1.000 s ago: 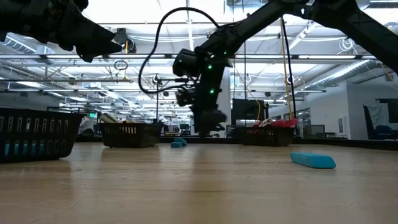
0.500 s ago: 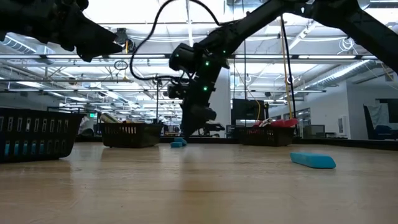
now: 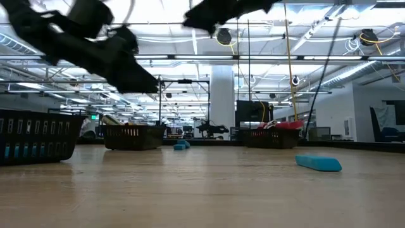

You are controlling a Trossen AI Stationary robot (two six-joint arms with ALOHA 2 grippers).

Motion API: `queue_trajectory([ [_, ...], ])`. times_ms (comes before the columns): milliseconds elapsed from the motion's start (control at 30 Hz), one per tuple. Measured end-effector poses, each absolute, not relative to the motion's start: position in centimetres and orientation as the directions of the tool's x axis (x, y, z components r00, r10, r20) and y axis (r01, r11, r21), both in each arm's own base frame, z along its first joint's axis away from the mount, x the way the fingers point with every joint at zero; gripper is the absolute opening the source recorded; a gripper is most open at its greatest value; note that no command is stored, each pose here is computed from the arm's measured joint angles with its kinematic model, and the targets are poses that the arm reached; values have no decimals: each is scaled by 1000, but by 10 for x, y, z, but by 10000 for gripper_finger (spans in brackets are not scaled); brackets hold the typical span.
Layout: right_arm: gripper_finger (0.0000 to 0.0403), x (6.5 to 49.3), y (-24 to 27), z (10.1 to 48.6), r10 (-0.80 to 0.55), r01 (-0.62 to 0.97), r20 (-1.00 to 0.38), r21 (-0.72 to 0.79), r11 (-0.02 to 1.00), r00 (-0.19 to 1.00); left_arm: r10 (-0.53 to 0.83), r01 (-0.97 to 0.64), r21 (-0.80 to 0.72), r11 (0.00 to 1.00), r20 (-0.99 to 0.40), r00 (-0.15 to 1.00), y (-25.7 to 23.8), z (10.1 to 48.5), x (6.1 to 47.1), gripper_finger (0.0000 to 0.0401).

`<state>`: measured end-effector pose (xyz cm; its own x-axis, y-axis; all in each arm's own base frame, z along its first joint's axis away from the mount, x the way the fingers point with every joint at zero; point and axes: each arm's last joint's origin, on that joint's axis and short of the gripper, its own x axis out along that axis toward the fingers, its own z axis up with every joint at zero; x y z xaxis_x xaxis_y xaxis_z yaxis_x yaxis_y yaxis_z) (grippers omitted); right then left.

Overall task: Pick & Place School Supplies
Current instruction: Put the blue eraser into the bottom black bin

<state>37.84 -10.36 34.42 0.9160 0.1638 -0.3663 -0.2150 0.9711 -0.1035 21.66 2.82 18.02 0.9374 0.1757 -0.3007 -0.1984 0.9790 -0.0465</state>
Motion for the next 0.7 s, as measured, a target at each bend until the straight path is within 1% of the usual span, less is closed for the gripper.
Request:
queue_trajectory([
  [100,208,344,-84,349,179,-219,-277,-121,968,944,146,-177,-59,983,-346,927,43,180,241,232],
  [167,208,326,-73,343,142,-177,-227,-145,973,964,135,-170,-57,984,-392,910,51,180,255,232],
  [233,208,307,-63,331,97,-136,-230,-161,977,968,150,-193,-55,980,-435,888,62,182,270,232],
  [300,208,293,-54,322,62,-101,-210,-180,978,976,162,-230,-74,970,-506,847,73,180,278,232],
  [367,208,280,-47,312,53,-90,-205,-179,980,977,167,-264,-107,959,-538,826,85,182,289,232],
  [467,208,265,-40,302,62,-94,-190,-168,981,980,183,-331,-157,931,-584,791,104,185,303,232],
  [700,208,243,-30,294,84,-113,-157,-182,977,984,207,-468,-166,868,-735,645,135,179,338,232],
])
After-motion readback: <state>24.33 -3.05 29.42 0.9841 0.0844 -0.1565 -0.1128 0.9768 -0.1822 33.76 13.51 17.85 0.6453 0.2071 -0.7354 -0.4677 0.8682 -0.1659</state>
